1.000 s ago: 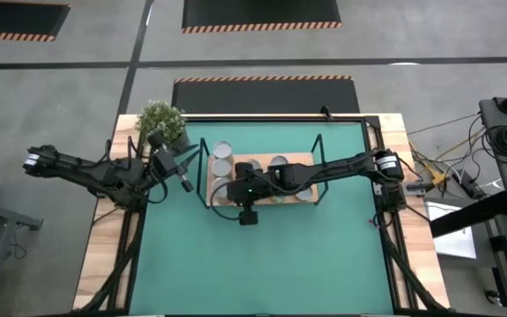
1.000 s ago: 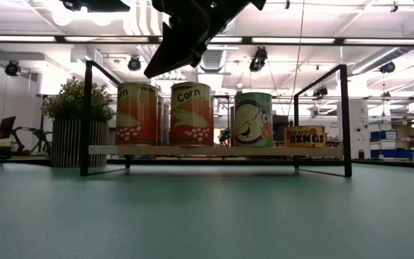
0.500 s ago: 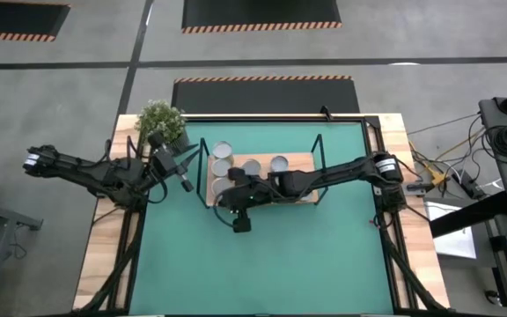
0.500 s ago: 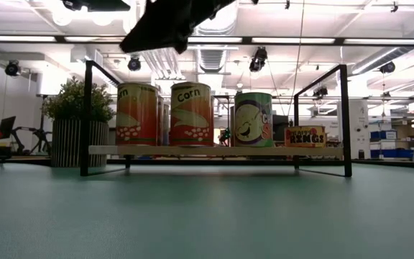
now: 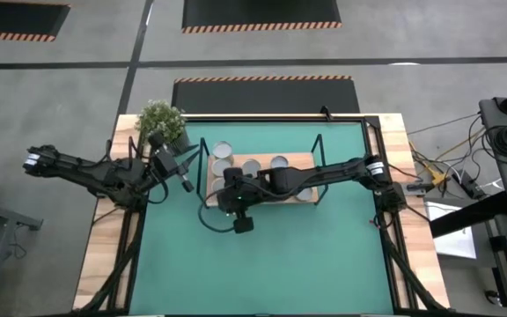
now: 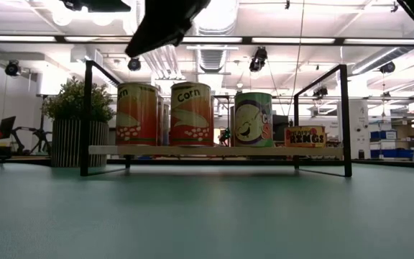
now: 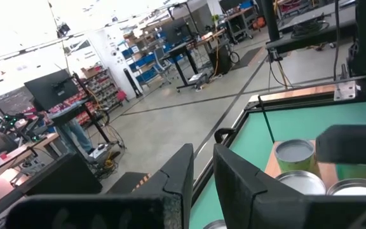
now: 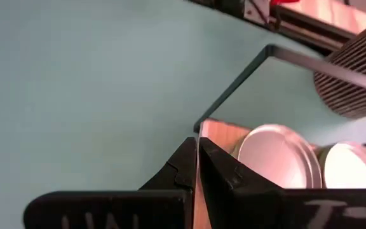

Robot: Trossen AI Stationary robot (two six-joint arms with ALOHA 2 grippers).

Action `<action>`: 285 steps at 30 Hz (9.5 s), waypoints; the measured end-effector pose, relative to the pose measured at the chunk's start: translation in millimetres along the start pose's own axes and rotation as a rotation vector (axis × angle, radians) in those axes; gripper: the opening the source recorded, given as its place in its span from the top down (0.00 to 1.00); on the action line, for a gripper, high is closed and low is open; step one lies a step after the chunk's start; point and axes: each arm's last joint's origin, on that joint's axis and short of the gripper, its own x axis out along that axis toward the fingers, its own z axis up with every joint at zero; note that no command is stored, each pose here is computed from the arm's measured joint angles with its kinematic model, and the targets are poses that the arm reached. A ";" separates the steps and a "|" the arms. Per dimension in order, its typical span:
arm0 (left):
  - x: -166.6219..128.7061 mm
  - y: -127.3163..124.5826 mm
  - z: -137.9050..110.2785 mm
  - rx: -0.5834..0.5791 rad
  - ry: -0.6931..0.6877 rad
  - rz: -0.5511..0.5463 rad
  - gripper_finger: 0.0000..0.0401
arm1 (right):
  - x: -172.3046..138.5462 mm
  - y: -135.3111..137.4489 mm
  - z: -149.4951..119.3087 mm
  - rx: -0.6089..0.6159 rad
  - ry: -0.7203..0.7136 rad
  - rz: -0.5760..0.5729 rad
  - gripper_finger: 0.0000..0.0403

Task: Pick and place cans onto a shelf
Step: Adjust the cans on the shelf, then return to Home Position

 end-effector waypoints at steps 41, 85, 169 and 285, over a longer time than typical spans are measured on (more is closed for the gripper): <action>0.0 -0.1 0.0 0.000 0.000 -0.001 0.89 | 8.0 1.2 -21.7 -0.026 0.165 -0.122 0.98; 0.1 0.0 0.1 -0.001 -0.001 0.000 0.89 | 23.1 -39.2 -31.7 0.065 0.004 -0.125 0.98; 0.1 -0.1 0.0 0.000 0.000 0.000 0.89 | -27.9 -67.0 -80.6 0.226 0.232 -0.340 0.98; -68.7 -6.1 -104.3 -0.286 -0.271 -0.681 0.89 | -219.4 55.3 -296.9 0.039 -0.792 -0.285 0.98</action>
